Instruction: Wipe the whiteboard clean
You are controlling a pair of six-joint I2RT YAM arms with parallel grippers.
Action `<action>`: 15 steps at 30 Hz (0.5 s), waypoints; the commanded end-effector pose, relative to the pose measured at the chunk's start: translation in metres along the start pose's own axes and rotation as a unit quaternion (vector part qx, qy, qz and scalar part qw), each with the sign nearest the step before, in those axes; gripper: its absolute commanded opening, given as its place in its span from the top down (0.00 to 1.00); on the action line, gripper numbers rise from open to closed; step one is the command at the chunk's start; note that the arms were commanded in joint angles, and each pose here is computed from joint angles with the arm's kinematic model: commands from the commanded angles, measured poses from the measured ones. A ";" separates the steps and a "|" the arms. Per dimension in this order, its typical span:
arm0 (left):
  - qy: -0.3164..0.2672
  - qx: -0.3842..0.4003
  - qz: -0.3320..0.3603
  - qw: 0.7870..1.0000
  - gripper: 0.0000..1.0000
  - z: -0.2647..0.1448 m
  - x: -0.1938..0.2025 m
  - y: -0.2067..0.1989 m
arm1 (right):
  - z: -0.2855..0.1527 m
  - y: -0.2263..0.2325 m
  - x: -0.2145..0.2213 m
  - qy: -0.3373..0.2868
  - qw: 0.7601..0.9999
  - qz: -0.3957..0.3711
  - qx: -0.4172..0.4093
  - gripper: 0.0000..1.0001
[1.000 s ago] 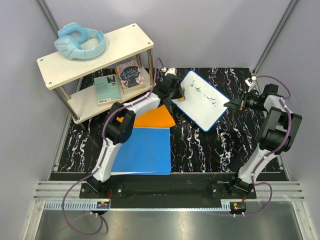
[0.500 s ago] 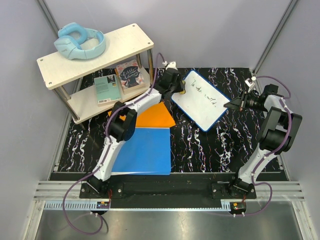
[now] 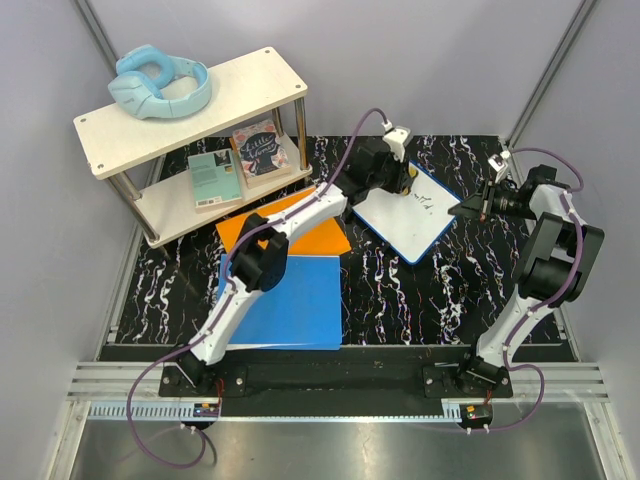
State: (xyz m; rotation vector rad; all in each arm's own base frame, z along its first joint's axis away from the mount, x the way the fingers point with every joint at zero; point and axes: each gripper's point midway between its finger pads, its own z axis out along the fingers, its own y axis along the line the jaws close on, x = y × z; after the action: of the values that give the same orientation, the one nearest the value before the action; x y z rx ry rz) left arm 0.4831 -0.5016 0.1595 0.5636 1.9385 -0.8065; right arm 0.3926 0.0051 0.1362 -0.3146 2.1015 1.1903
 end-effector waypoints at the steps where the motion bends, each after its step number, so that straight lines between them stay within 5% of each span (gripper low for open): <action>1: 0.061 0.070 0.073 0.993 1.00 -0.005 0.046 -0.046 | 0.004 0.000 0.000 0.018 0.999 -0.030 0.004 1.00; 8: 0.080 0.084 0.166 0.979 1.00 -0.001 0.077 -0.104 | 0.004 0.000 -0.001 0.017 0.999 -0.030 0.004 1.00; 15: 0.082 0.079 0.233 0.966 1.00 -0.002 0.088 -0.120 | 0.004 0.002 -0.002 0.016 0.999 -0.029 0.002 1.00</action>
State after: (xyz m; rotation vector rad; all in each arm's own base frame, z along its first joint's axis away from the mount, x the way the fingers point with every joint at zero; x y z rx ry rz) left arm 0.3890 -0.5657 0.1404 1.0132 1.8060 -0.6576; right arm 0.3919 -0.0003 0.1303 -0.2876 2.1334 1.1792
